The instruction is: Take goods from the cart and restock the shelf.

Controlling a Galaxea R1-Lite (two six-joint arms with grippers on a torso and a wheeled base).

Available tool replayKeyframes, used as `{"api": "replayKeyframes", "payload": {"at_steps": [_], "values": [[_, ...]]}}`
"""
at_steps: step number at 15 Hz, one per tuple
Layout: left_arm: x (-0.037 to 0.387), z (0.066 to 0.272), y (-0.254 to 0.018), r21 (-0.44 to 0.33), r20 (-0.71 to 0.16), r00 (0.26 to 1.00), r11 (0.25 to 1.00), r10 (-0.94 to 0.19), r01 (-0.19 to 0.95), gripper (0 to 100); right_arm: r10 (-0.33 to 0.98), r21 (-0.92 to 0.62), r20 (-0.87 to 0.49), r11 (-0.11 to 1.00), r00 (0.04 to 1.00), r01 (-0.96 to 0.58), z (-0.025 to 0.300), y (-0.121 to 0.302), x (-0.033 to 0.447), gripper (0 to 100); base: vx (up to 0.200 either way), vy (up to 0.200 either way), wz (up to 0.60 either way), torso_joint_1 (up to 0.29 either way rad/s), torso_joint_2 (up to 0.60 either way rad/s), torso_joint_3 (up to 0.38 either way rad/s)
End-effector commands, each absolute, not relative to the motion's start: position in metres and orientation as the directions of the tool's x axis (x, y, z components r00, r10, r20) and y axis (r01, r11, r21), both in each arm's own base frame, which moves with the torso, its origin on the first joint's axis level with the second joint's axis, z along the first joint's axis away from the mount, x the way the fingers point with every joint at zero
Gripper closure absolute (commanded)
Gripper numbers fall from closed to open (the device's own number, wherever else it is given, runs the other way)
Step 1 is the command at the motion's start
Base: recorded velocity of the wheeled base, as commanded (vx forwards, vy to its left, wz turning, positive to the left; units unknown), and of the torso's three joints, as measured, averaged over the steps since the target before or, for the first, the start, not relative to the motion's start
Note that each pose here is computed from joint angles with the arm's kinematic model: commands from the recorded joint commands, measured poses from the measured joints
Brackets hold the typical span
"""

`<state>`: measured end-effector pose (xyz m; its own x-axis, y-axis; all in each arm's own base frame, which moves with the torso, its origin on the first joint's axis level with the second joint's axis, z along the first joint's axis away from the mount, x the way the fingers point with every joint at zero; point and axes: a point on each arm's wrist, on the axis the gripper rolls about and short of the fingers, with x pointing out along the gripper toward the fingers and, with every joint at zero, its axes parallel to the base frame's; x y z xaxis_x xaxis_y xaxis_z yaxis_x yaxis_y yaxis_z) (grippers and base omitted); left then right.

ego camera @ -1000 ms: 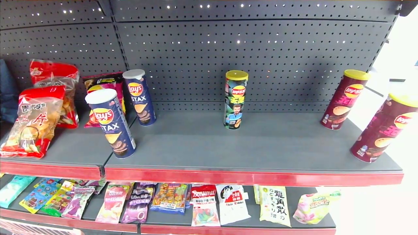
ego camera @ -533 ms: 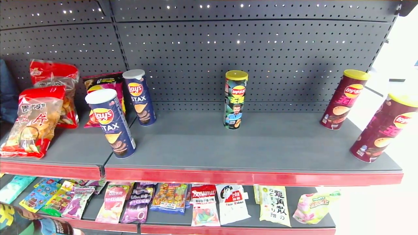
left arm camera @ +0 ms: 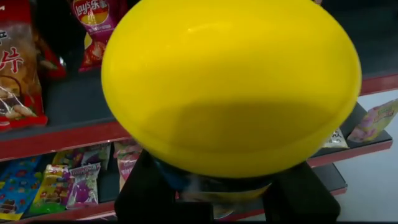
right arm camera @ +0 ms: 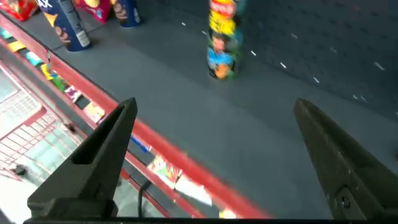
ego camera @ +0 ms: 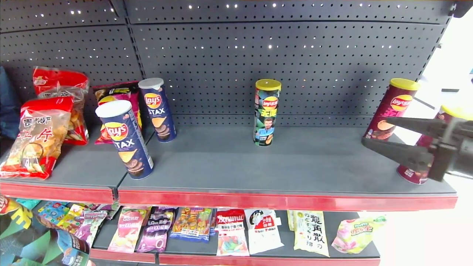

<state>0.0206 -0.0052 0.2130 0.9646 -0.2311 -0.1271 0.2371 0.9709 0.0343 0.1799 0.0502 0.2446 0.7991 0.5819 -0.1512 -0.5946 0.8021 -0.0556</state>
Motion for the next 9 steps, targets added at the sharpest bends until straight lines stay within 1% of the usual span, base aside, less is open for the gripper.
{"api": "replayKeyframes", "payload": {"at_steps": [1,4,9], "values": [[0.022,0.213,-0.005,0.033,-0.131,0.963,0.97,-0.236,0.242,100,0.634,-0.023,-0.245,0.753,0.734,-0.658,0.218,0.092,0.255,0,0.0,0.0,0.0,0.0,0.0,0.0],[0.022,0.211,-0.006,0.032,-0.142,0.956,0.964,-0.258,0.265,100,0.631,-0.04,-0.222,0.755,0.743,-0.654,0.217,0.113,0.297,0,0.0,0.0,0.0,0.0,0.0,0.0],[0.023,0.21,-0.006,0.032,-0.143,0.957,0.965,-0.253,0.26,100,0.634,-0.055,-0.21,0.753,0.744,-0.656,0.211,0.144,0.338,0,0.0,0.0,0.0,0.0,0.0,0.0]]}}
